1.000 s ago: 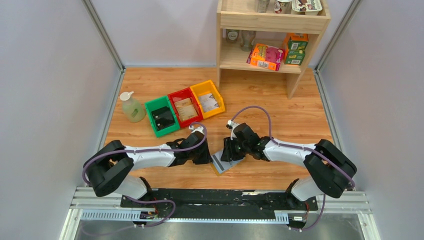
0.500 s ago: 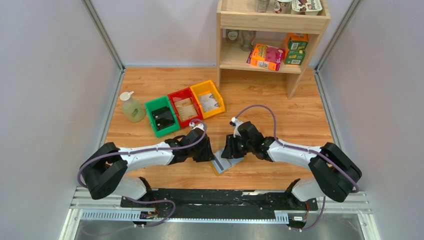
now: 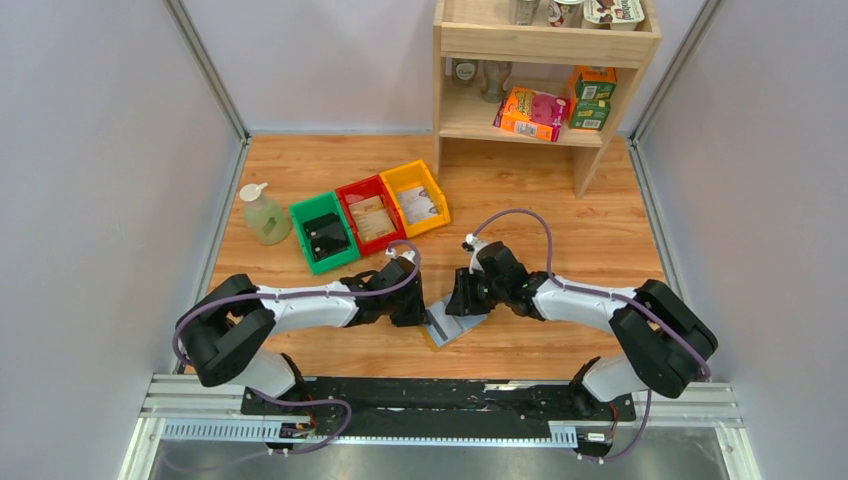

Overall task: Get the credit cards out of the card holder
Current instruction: Remove the credit card from the card holder.

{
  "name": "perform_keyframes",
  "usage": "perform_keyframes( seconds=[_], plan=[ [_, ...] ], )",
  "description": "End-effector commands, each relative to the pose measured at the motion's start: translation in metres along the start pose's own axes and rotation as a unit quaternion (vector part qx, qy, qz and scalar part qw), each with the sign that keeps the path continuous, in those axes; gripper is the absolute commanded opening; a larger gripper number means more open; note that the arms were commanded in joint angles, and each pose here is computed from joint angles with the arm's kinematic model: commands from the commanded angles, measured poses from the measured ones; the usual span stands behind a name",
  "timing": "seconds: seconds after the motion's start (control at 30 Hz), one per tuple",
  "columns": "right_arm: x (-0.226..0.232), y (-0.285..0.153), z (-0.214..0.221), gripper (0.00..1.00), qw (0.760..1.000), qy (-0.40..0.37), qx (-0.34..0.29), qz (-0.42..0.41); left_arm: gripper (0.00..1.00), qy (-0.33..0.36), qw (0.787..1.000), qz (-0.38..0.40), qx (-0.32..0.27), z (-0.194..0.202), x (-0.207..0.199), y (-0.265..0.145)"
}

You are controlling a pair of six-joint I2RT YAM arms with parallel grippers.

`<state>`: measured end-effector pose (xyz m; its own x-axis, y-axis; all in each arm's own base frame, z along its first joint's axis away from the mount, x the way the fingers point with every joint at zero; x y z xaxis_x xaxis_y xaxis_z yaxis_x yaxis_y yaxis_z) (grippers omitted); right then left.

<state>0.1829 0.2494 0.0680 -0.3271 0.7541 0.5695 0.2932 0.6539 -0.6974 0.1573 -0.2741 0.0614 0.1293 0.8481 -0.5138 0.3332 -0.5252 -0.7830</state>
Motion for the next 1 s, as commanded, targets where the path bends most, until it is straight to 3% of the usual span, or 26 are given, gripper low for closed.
perform_keyframes(
  seconds=[0.0, 0.33, 0.57, 0.67, 0.97],
  plan=[
    [0.002, 0.007, -0.005, 0.36, 1.0, -0.005, -0.008, -0.017, 0.0, -0.015, 1.0, -0.003, 0.013, 0.011, 0.008, 0.008],
    [0.002, 0.007, -0.003, 0.29, 0.998, 0.014, -0.008, -0.061, 0.0, -0.029, 0.999, -0.019, 0.03, 0.024, 0.024, 0.014],
    [-0.003, 0.002, -0.006, 0.13, 0.994, 0.042, -0.022, -0.103, 0.0, -0.024, 0.999, -0.033, 0.034, 0.025, 0.031, 0.014],
    [-0.005, 0.001, -0.007, 0.01, 0.992, 0.05, -0.025, -0.112, 0.0, -0.025, 0.999, -0.033, 0.032, 0.023, 0.03, 0.015],
    [-0.014, -0.004, -0.008, 0.0, 0.991, 0.059, -0.037, -0.116, 0.0, -0.024, 0.999, -0.038, 0.029, 0.022, 0.032, 0.016]
  ],
)
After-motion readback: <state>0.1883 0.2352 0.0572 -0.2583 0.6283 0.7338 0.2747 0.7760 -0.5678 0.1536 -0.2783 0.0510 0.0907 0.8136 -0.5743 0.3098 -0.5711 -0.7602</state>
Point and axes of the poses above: each gripper's point midway between its finger pads, its own y axis out along the fingers, its own x axis along the line the jaws close on, z = x × y, the point moved 4 cm from there along -y, back along the fingers, and after that the axes turned 1 degree about y, right-handed, at the moved point
